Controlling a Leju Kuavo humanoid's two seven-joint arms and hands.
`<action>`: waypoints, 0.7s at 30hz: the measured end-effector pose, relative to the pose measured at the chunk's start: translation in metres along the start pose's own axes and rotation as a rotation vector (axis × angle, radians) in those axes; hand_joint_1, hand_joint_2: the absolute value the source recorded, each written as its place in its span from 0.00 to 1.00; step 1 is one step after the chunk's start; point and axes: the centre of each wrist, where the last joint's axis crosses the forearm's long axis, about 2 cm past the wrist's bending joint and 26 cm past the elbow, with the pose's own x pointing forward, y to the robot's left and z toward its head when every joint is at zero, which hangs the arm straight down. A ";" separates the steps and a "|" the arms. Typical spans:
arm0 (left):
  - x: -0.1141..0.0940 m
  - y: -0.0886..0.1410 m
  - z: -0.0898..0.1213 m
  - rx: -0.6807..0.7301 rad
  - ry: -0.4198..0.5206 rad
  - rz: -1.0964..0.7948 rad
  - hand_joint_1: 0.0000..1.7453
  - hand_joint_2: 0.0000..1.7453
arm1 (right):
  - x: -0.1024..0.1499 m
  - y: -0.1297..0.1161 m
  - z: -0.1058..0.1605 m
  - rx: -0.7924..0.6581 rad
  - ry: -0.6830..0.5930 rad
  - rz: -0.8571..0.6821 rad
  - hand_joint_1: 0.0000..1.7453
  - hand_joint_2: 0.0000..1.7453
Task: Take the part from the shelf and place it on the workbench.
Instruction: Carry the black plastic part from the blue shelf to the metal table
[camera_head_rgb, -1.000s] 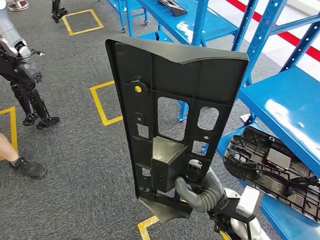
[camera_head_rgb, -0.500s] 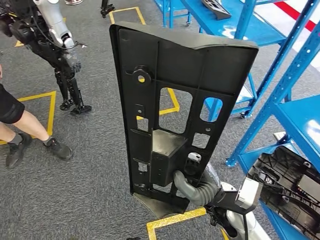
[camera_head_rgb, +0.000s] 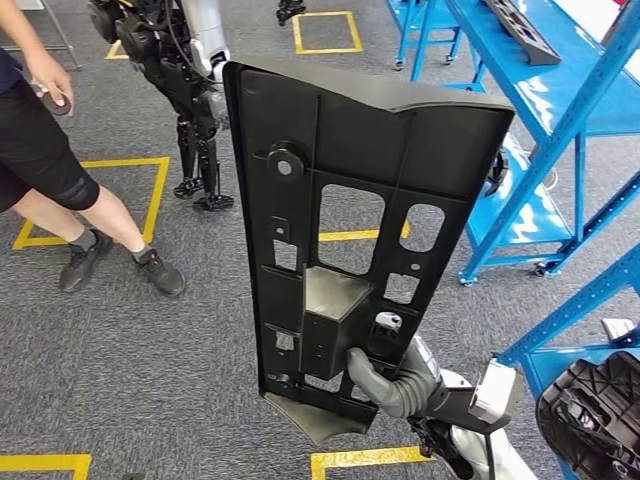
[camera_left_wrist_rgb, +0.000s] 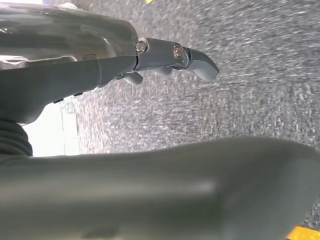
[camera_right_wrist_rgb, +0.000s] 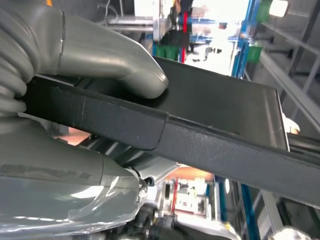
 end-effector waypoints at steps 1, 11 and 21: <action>-0.001 0.000 0.000 0.001 0.001 0.001 0.00 1.00 | 0.000 0.001 0.001 -0.001 0.000 -0.001 1.00 1.00; -0.003 0.007 -0.001 0.026 0.004 0.023 0.00 1.00 | -0.001 0.003 0.006 -0.016 -0.008 -0.006 1.00 1.00; -0.001 0.009 -0.001 0.028 -0.019 0.024 0.00 1.00 | -0.001 0.004 0.007 -0.018 -0.009 -0.010 1.00 1.00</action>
